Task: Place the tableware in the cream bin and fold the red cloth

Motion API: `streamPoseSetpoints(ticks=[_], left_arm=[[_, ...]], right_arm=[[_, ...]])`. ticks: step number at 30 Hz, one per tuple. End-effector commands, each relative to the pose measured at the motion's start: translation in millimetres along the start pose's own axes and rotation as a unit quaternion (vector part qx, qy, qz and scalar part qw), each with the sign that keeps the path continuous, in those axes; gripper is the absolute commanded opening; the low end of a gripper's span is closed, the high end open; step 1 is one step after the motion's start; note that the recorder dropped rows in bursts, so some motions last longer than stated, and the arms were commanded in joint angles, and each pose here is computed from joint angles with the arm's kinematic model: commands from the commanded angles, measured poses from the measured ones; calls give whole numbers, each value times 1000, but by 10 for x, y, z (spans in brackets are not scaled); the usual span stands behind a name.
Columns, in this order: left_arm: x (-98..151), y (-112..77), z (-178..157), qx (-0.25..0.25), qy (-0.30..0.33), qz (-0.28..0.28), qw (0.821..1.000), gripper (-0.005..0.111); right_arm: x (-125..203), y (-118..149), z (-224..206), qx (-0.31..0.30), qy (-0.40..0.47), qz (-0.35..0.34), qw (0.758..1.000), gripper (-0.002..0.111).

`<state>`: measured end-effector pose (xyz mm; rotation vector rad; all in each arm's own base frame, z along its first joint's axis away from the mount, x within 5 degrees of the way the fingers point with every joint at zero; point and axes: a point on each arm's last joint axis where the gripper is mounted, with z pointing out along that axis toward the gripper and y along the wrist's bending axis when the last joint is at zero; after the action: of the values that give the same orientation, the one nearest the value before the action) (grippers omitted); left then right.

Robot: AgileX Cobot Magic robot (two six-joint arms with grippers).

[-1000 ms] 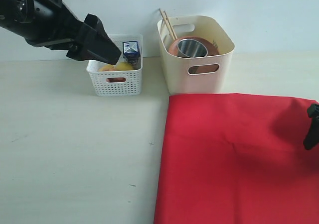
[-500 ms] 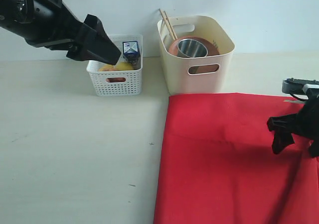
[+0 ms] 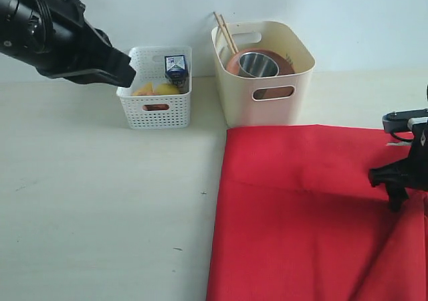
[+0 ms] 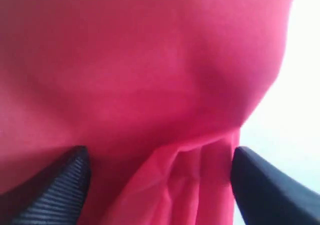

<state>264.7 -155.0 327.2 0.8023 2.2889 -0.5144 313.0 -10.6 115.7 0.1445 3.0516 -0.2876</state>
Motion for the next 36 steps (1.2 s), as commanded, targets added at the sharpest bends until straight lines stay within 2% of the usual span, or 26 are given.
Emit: streamPoseSetpoints(ticks=[1,3,4,7,10,13,19,28,36], left_arm=[[65,-95,-328,-13,-48,10,999,0],[163,-181,-586,-20,-74,23,997,0],[245,-250,-792,-26,-100,26,994,0],[419,-353,-1053,-28,-133,23,990,0],[637,-452,-1283,-29,-164,24,986,0],[1059,-591,-1590,-33,-216,18,976,0],[1486,-681,-1729,-35,-256,17,966,0],[1962,-686,-1760,-61,-299,-3,952,0],[2189,-671,-1831,-85,-355,-20,931,0]], right_arm=[[64,80,270,-11,46,-21,999,61],[53,93,338,-10,48,-26,998,39],[28,96,345,-9,46,-28,999,23],[-27,64,315,7,39,-47,998,-1],[-70,11,283,30,40,-63,997,0],[-147,-201,241,47,54,-31,997,0],[-196,-628,262,60,68,24,996,0],[-284,-1177,466,61,95,87,990,0],[-542,-1554,635,11,76,133,988,0]])
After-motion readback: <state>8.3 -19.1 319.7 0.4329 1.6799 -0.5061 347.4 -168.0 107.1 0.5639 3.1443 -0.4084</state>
